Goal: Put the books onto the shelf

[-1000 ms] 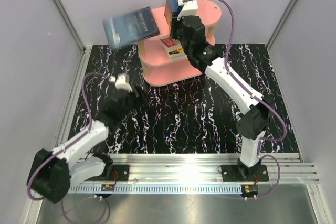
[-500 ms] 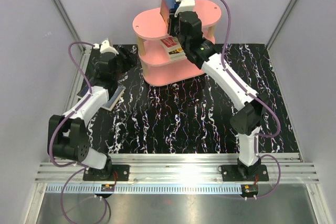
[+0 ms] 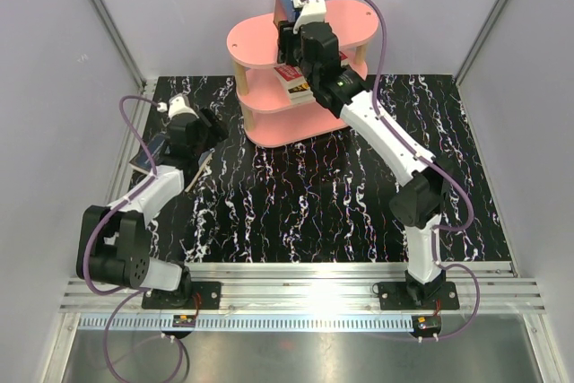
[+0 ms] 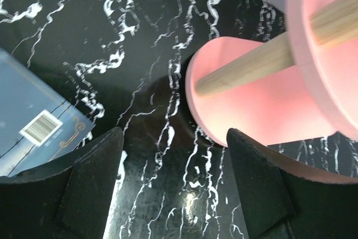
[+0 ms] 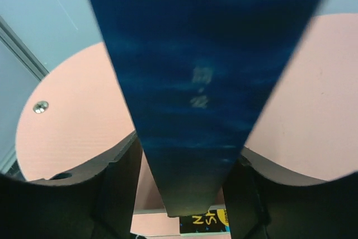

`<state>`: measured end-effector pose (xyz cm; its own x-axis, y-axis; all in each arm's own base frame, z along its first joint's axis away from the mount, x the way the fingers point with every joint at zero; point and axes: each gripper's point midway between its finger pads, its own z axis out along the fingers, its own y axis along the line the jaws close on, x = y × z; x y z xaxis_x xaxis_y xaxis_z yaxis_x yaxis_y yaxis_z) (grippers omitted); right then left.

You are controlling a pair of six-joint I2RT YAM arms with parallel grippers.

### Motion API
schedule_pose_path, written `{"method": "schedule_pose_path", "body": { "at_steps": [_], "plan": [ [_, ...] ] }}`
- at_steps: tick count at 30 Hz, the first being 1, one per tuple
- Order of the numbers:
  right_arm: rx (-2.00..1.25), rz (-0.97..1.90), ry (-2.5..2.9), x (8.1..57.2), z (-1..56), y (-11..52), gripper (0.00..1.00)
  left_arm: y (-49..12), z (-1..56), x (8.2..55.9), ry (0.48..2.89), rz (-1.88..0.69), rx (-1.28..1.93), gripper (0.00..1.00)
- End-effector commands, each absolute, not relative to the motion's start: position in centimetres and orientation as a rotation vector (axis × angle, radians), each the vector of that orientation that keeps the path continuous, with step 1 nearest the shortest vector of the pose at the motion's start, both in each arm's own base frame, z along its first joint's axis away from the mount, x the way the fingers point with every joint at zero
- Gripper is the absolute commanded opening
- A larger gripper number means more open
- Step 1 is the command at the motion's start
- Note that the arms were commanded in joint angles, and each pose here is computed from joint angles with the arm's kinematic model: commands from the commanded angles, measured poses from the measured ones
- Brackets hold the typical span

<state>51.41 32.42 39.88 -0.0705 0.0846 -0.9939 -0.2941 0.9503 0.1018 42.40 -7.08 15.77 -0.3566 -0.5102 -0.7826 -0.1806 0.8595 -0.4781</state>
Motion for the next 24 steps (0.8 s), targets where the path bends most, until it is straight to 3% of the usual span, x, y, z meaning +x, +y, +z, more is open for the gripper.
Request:
{"method": "schedule_pose_path", "body": {
  "at_steps": [1, 16, 19, 24],
  "plan": [
    [-0.180, 0.317, 1.587, 51.2, 41.1, 32.9, 0.62, -5.4, 16.8, 42.7, 1.857, -0.321, -0.568, 0.78],
    [-0.202, 0.304, 1.594, 50.9, 41.0, 34.0, 0.67, -5.1, 15.9, 42.3, 1.867, -0.326, -0.578, 0.77],
    [-0.195, 0.302, 1.591, 50.8, 41.1, 33.8, 0.71, -5.2, 15.8, 42.3, 1.867, -0.330, -0.578, 0.77],
    [-0.184, 0.284, 1.589, 50.8, 41.0, 33.3, 0.89, -5.0, 15.7, 42.1, 1.870, -0.325, -0.578, 0.77]
  ]
}}
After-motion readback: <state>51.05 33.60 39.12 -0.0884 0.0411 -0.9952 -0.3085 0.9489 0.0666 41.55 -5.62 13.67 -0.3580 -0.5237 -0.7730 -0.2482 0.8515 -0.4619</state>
